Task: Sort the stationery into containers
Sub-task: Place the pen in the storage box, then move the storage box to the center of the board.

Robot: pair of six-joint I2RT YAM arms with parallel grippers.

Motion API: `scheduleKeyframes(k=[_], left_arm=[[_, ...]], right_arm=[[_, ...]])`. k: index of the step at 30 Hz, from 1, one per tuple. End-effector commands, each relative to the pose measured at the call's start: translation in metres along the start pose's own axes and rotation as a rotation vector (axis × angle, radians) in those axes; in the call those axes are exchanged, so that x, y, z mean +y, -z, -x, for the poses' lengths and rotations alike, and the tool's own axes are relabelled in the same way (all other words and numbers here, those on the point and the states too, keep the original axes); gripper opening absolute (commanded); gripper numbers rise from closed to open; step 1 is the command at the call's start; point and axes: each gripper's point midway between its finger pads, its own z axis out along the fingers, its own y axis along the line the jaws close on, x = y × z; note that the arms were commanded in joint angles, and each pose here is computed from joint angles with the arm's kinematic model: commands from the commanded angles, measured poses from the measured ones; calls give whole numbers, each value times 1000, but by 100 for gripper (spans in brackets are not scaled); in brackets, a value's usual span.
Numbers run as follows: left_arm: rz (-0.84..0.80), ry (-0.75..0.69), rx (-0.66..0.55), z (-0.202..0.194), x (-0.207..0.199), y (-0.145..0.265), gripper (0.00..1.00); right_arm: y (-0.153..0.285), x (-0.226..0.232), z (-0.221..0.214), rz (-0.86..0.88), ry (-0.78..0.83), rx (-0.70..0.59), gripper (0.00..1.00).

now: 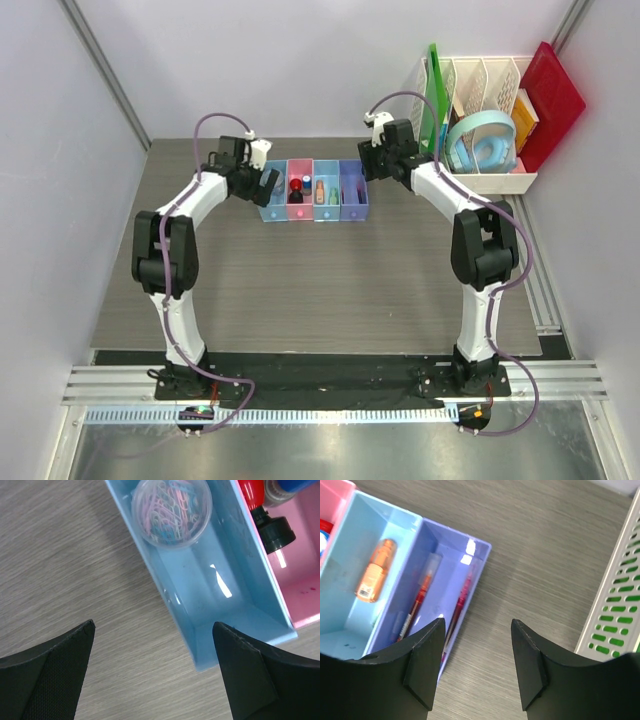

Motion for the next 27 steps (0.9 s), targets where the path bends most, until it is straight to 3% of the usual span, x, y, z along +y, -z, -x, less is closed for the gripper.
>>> scheduleKeyframes(k=[1, 17, 27], left_arm=[[83, -41, -46, 23, 10, -7, 100], [35, -73, 14, -1, -9, -22, 100], [19, -128, 73, -23, -32, -26, 100]], right_arm=[[-2, -9, 0, -39, 12, -8, 61], [-12, 12, -79, -12, 2, 129, 62], [9, 24, -85, -25, 45, 142, 62]])
